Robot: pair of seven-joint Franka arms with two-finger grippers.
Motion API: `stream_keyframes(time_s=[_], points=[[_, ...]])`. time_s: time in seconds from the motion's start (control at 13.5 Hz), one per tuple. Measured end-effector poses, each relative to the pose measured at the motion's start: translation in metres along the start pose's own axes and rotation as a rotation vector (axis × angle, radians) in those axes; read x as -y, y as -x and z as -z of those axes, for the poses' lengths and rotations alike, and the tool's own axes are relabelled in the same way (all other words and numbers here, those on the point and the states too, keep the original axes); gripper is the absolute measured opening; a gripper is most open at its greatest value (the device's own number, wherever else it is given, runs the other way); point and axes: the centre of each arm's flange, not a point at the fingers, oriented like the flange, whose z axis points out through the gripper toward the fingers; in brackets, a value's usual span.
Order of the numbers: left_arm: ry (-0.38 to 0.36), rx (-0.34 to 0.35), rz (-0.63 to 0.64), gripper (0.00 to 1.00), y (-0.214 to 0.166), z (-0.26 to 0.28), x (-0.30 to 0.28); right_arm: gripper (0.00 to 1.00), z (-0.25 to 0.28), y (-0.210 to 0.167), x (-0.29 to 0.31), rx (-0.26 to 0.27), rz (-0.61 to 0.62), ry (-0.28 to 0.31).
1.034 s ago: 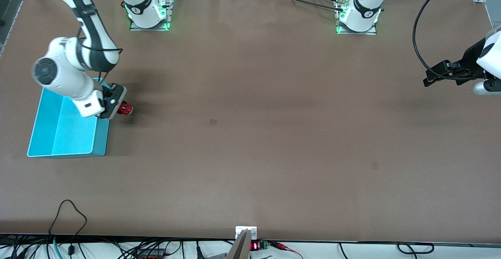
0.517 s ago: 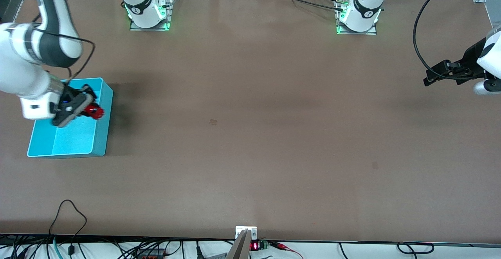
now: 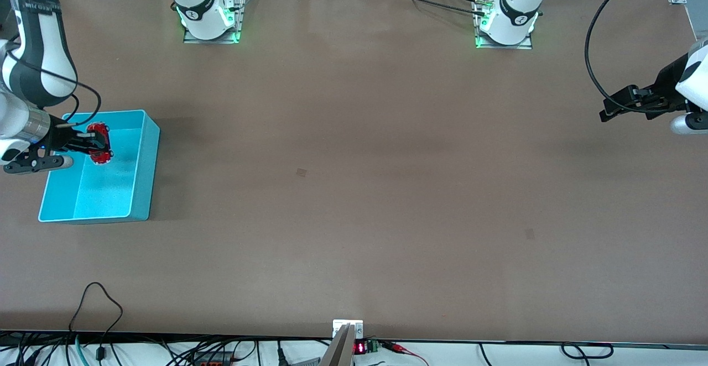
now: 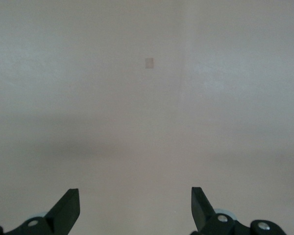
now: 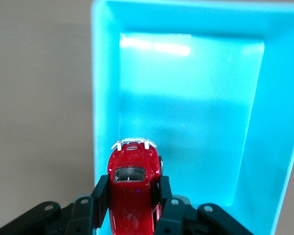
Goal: Wind red beetle toy and store in blue box
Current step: 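Lower the car into the box and open the right gripper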
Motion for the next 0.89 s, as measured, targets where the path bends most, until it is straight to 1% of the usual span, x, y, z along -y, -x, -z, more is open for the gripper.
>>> stream_keyframes(time_s=[0.07, 0.22, 0.52, 0.74, 0.89], points=[[0.000, 0.000, 0.000, 1.00, 0.000, 0.000, 0.000, 0.44, -0.011, 0.003, -0.011, 0.021, -0.041, 0.000], [0.000, 0.000, 0.000, 1.00, 0.000, 0.000, 0.000, 0.44, -0.033, 0.005, -0.029, 0.050, -0.082, 0.005], [0.000, 0.000, 0.000, 1.00, 0.000, 0.000, 0.000, 0.44, -0.077, 0.000, -0.039, 0.074, -0.104, 0.024], [0.000, 0.000, 0.001, 1.00, 0.000, 0.000, 0.000, 0.44, -0.107, -0.001, -0.041, 0.100, -0.129, 0.004], [0.000, 0.000, 0.001, 1.00, 0.000, 0.000, 0.000, 0.44, -0.117, -0.001, -0.041, 0.113, -0.133, 0.000]])
